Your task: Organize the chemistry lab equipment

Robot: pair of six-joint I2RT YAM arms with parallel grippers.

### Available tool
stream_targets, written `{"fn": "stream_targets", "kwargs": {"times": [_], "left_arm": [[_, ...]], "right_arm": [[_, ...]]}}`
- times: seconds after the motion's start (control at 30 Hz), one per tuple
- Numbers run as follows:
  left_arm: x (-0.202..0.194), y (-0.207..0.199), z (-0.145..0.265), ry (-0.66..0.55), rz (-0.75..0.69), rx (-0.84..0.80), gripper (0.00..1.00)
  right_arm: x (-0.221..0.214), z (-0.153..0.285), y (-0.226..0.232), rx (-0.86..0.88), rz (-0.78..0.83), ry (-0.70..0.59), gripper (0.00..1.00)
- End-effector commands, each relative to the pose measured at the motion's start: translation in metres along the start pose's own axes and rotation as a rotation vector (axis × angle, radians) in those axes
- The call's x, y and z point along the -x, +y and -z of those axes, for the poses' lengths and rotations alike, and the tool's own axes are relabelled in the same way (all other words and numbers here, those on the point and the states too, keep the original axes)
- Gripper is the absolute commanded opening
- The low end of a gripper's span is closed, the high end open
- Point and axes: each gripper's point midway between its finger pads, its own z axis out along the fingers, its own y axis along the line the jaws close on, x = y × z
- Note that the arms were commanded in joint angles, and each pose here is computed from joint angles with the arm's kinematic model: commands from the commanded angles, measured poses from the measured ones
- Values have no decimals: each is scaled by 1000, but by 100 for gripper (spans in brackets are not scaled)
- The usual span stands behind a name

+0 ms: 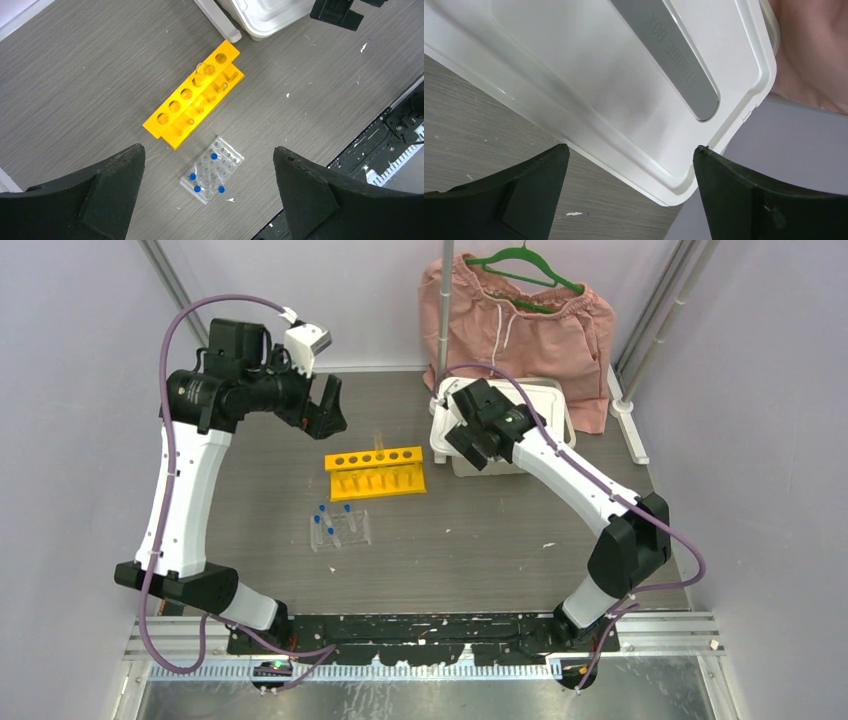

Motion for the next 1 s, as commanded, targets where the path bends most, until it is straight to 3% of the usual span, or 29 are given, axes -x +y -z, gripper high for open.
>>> {"fn": "stream_targets", "kwargs": {"times": [0.0,0.2,0.4,0.63,0.97], "left_arm": [[5,-13,7,-35,-19,-39,100],[7,-25,-10,-4,-16,-101,100],[4,-39,-60,88,-46,-172,100],[-8,-50,-116,164,-91,-247,97],[-41,-76,-179,277,-164,-323,98]], "right_arm": [[43,47,-29,-17,-223,-207,100],[40,82,-99,-219,-720,-263,100],[-28,32,-130,-247,-1084,-93,92],[-54,-6,-148,-277,-1189,-57,85],[-72,-43,-149,-273,-1216,17,75]]}}
